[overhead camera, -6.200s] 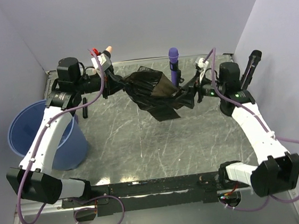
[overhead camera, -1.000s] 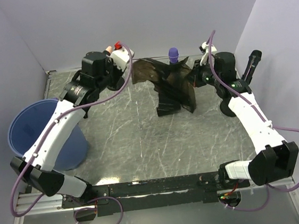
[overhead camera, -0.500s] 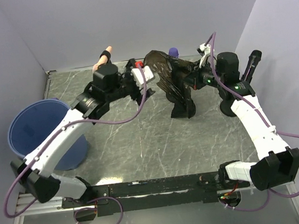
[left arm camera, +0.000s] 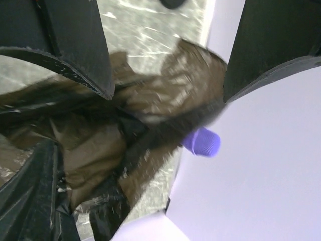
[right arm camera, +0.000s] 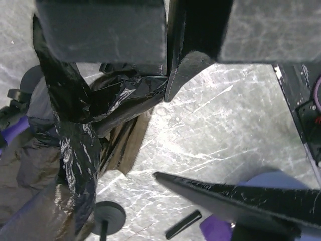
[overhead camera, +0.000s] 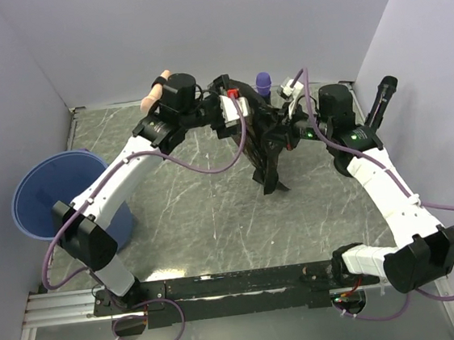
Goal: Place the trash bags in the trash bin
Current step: Unfold the trash bag at the center of the board.
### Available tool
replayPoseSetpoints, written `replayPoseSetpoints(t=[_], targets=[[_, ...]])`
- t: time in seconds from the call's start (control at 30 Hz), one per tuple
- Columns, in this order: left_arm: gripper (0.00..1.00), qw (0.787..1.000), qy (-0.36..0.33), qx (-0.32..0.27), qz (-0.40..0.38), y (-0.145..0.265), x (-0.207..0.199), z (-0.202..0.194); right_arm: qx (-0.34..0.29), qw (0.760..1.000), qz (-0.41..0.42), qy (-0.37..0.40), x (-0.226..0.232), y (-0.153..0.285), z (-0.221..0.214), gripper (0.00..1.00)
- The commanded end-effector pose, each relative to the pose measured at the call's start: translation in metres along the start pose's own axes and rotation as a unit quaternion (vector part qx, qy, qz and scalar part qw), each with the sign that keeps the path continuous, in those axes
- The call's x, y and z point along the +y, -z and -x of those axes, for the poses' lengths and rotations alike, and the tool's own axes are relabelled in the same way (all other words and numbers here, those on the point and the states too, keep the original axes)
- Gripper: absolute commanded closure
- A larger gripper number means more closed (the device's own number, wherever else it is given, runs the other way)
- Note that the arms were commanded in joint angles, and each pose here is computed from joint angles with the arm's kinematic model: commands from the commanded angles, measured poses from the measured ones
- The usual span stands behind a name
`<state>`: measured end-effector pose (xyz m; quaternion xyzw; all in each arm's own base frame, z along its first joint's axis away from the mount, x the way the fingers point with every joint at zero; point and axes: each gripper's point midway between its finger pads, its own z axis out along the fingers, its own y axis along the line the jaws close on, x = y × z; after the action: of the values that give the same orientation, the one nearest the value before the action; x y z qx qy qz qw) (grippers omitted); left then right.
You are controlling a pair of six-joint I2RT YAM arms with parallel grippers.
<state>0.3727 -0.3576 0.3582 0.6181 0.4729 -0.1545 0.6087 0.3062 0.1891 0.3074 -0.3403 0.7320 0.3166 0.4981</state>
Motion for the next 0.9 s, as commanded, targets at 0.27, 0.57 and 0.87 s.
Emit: replayPoseSetpoints(t=[0.27,0.57,0.87], targets=[[0.11,0.971,-0.193,-0.030,-0.139,-0.011,-0.013,0.011,-0.023,0.996,0.032,0.080,0.020,0.014,0.022,1.00],[0.49,0.954,-0.170,0.031,-0.244,-0.014,-0.058,-0.038,-0.014,0.996,0.007,0.093,0.012,0.017,0.016,1.00],[0.99,0.987,-0.012,0.107,-0.122,-0.014,-0.030,-0.053,0.006,0.995,-0.036,0.096,-0.012,0.015,0.012,1.00]])
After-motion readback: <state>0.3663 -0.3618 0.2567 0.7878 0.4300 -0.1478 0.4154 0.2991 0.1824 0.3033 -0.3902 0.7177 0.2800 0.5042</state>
